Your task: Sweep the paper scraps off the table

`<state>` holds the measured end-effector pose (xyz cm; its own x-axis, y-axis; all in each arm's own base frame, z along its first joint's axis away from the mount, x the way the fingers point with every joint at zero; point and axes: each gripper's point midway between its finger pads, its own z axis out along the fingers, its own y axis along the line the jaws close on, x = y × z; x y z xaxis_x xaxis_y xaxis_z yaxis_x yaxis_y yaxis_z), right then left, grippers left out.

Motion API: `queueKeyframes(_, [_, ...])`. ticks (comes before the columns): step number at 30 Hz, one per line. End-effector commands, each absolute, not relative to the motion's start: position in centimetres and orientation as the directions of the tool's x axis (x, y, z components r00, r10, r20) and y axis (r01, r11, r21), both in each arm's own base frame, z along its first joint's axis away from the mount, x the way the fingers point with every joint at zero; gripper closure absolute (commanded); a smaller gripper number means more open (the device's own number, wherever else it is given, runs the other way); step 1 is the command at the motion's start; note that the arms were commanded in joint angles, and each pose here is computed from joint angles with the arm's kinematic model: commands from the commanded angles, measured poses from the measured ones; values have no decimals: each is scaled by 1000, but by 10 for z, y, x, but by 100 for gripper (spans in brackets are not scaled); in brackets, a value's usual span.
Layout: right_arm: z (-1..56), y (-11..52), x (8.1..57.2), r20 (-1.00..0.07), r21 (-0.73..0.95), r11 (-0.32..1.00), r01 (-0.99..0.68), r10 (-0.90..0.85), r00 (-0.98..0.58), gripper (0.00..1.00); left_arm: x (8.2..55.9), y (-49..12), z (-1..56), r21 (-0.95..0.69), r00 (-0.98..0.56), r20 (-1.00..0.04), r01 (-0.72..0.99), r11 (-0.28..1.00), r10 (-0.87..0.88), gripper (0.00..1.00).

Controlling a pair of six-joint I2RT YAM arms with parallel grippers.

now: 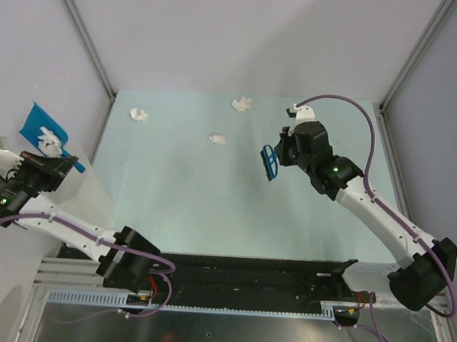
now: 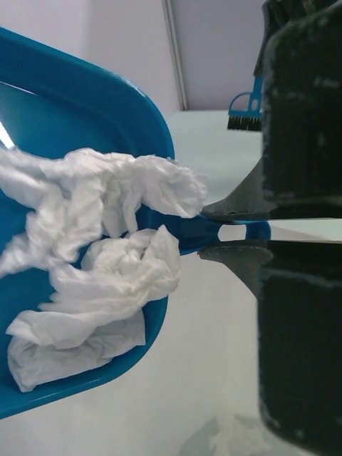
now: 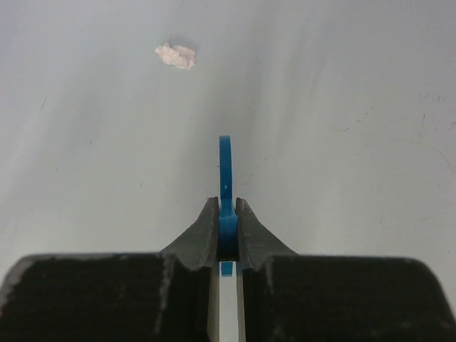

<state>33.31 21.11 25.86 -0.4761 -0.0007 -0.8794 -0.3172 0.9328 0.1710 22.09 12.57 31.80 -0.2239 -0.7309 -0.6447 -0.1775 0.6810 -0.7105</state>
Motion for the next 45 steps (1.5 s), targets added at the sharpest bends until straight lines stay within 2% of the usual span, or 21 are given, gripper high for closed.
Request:
queueKeyframes(1, [275,209,329,-899,171,936,-309,20,-437,100,215,106,337,-816,-196,-550,-81,573,-812,100])
queueKeyframes(2, [275,210,329,-900,167,935,-312,16,-435,100,214,106,335,-858,-190,-485,-88,507,-854,100])
queueKeyframes(4, [275,208,328,-900,163,938,-305,15,-435,100,211,108,339,-889,-167,-432,-87,450,-886,100])
queueKeyframes(9, [277,205,326,-903,154,942,-300,11,-429,100,206,97,351,-904,-151,-408,-73,421,-901,100])
queueKeyframes(13, [277,207,325,-902,162,937,-310,13,-431,100,204,95,351,-936,-130,-327,-91,340,-936,100])
queueKeyframes(17, [275,209,323,-899,157,934,-320,1,-438,100,200,79,360,-971,-163,-229,-33,237,-960,100])
queueKeyframes(20, [275,210,323,-900,155,934,-323,-1,-436,100,203,93,357,-970,-128,-216,-85,227,-968,100])
queueKeyframes(22, [277,210,321,-902,154,932,-329,-4,-432,100,202,101,353,-984,-130,-156,-66,166,-979,100])
queueKeyframes(24, [278,209,320,-903,150,932,-330,-7,-430,100,198,101,356,-987,-127,-151,-37,157,-980,100])
queueKeyframes(28, [281,206,320,-907,141,937,-319,-7,-420,100,196,96,362,-965,-99,-248,-58,255,-964,100])
queueKeyframes(33, [283,213,319,-911,149,927,-345,-7,-413,100,197,99,371,-948,-84,-304,-70,310,-949,100])
queueKeyframes(36, [288,220,322,-923,136,917,-376,-20,-383,100,199,104,378,-892,-68,-436,-102,441,-897,100])
queueKeyframes(37, [291,226,323,-930,134,903,-408,-28,-367,100,205,105,387,-788,-87,-596,-126,602,-798,100])
queueKeyframes(39, [304,239,332,-958,85,879,-470,-57,-280,100,216,98,397,-646,-127,-747,-98,757,-653,100])
queueKeyframes(40, [310,245,335,-968,60,867,-495,-69,-240,100,226,80,399,-550,-181,-819,-22,835,-544,100])
queueKeyframes(43, [329,258,356,-989,-80,852,-518,-134,-68,100,239,70,394,-427,-221,-880,-16,904,-420,100])
queueKeyframes(45, [337,264,370,-992,-102,854,-510,-128,-16,100,241,75,391,-419,-220,-881,-45,907,-418,100])
